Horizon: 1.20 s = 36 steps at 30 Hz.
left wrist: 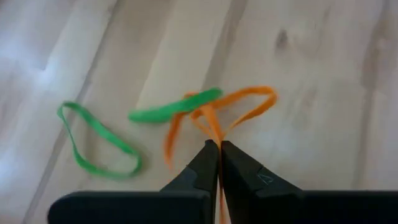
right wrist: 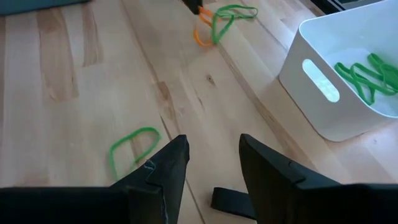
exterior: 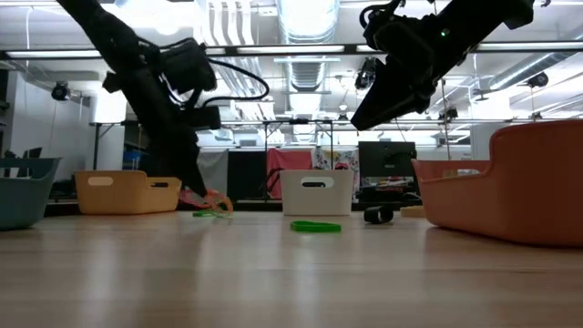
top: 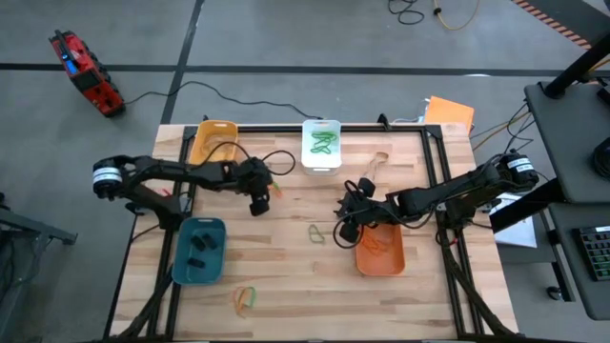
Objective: Sort rubber bands into baskets
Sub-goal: Put the orange rubber band into the orange bin
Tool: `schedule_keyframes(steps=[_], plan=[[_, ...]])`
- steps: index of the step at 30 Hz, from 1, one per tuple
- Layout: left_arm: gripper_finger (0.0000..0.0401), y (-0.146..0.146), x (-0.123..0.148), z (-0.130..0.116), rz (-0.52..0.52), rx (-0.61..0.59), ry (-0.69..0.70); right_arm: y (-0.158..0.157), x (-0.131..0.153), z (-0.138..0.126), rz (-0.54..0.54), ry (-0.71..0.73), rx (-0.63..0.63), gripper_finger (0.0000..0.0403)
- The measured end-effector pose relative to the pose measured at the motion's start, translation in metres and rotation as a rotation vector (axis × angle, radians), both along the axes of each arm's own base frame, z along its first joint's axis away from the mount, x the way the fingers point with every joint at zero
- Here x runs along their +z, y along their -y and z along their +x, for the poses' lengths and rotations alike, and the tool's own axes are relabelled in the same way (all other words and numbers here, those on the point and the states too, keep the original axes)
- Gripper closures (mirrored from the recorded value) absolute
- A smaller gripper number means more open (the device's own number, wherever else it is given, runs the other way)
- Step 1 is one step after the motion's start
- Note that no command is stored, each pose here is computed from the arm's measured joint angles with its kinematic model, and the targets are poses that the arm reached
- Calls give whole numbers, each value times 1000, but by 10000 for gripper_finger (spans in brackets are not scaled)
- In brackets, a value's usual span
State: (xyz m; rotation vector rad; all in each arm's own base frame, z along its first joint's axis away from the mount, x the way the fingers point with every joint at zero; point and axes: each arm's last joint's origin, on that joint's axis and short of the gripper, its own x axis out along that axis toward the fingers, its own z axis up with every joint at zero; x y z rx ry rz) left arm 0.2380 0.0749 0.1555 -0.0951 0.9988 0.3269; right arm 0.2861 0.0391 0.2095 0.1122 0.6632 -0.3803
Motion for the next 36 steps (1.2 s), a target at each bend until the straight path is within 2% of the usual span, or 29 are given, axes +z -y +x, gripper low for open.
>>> schedule_keyframes(steps=[4,8,11,16,19,22,31,36], plan=[[400,5,18,-2,-30,-35,-27,0,0,0,3,3,-3,261],[400,8,38,-1,5,-80,7,0,0,0,4,4,-3,261],[400,6,52,-3,51,-57,-14,0,0,0,4,4,-3,261],[400,7,70,-2,33,-45,-56,0,0,0,4,5,-3,261],[400,5,75,1,89,-6,-38,0,0,0,4,4,-3,261],[400,4,70,2,106,16,-64,0,0,0,3,4,-2,261],[400,4,35,7,31,4,-175,0,0,0,2,3,-1,261],[398,4,17,10,8,4,-172,0,-2,1,1,-5,0,261]])
